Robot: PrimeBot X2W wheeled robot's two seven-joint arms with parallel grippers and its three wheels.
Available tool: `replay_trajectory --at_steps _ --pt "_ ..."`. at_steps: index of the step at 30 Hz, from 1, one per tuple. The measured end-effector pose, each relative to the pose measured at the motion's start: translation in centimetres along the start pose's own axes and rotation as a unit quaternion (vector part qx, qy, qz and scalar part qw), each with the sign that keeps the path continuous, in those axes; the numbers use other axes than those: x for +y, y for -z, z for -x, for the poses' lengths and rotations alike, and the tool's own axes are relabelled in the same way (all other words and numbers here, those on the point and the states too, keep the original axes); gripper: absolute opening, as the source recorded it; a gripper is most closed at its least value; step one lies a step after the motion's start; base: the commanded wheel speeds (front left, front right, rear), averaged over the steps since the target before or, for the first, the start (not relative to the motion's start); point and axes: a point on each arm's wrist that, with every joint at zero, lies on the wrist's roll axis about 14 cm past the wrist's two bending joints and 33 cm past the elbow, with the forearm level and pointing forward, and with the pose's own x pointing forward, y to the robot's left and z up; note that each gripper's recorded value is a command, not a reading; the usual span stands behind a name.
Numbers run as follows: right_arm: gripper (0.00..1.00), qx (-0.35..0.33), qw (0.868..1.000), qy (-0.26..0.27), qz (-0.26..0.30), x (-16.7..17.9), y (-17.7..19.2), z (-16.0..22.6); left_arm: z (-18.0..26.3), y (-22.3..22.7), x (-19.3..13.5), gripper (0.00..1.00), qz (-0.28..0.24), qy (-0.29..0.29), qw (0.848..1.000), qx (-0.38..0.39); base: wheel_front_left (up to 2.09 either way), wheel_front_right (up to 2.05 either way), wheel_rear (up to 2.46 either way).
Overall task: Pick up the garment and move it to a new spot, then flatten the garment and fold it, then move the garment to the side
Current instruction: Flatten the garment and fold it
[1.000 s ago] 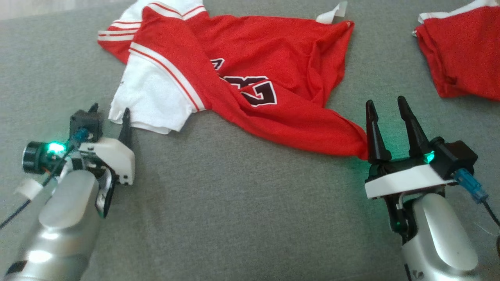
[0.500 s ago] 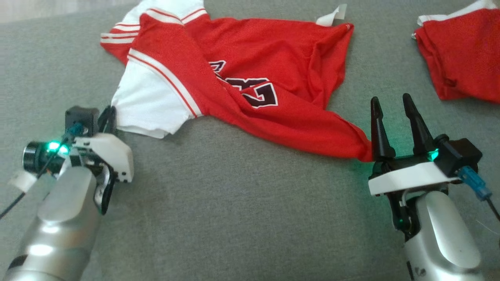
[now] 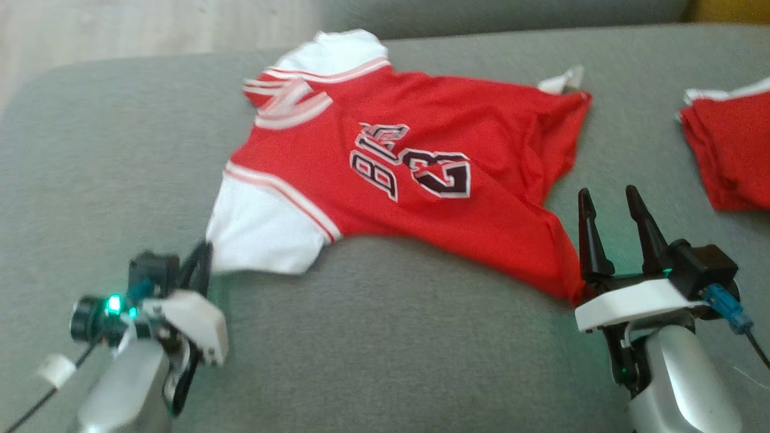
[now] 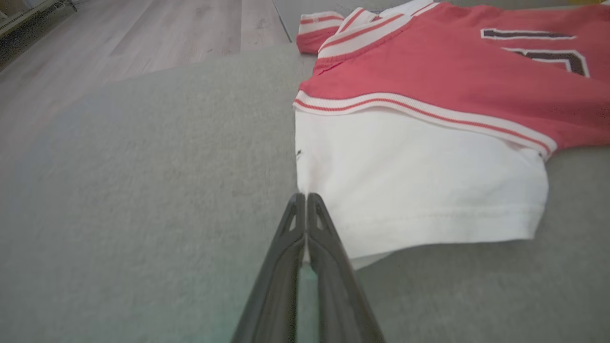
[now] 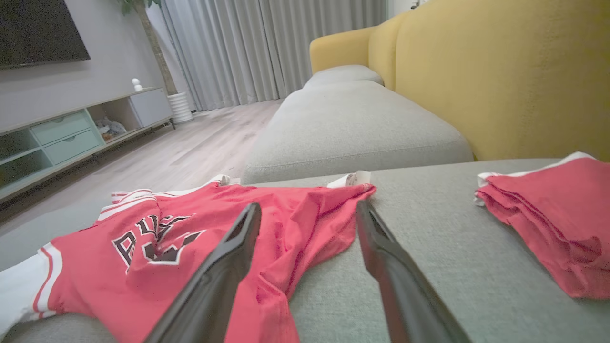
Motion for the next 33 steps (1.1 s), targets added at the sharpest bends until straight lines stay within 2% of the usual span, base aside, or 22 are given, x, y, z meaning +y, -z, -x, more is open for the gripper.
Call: replay_trajectory --at_steps 8,13,17,18,19,20,26,27,30,33 --pt "1.0 -0.009 0.999 -0.041 0.001 3.1 -0.9 -0.5 6.6 4.5 0.3 0.0 0.006 0.009 0.998 0.067 0.0 0.0 0.0" --pt "1.0 0.001 0.999 -0.053 0.003 4.0 -0.3 0.0 9.1 4.6 1.5 0.0 -0.001 -0.014 0.996 0.084 0.0 0.0 0.0" --pt "1.0 0.004 0.999 -0.051 0.002 3.9 -0.1 0.2 9.6 4.1 1.0 0.0 -0.002 -0.018 0.996 0.091 0.0 0.0 0.0" --pt "1.0 0.005 0.999 -0.048 0.0 3.7 -0.1 0.3 9.5 3.8 0.7 0.48 -0.001 -0.017 0.996 0.087 0.0 0.0 0.0" --pt "1.0 0.005 0.999 -0.046 0.0 3.5 -0.1 0.4 9.4 3.3 0.5 0.48 -0.001 -0.017 0.997 0.08 0.0 0.0 0.0" --pt "1.0 0.006 0.999 -0.043 0.0 3.3 0.0 0.5 9.2 2.6 0.4 1.0 0.0 -0.019 0.997 0.068 0.0 0.0 0.0" --pt "1.0 0.007 1.0 -0.03 -0.002 2.3 0.1 0.3 7.3 -3.1 0.0 1.0 -0.031 -0.041 0.997 -0.053 0.0 0.0 0.0" --pt "1.0 0.007 1.0 -0.03 -0.002 2.3 0.1 0.3 7.3 -3.1 0.0 1.0 -0.031 -0.041 0.997 -0.053 0.0 0.0 0.0" --pt "1.0 0.008 1.0 -0.023 0.001 1.8 0.3 0.1 6.2 -7.3 -1.4 1.0 -0.01 -0.036 0.99 -0.135 0.0 0.0 0.0" --pt "1.0 0.005 1.0 -0.017 0.01 1.1 0.1 -0.6 5.4 -9.7 -2.7 1.0 0.007 -0.025 0.983 -0.184 0.0 0.0 0.0"
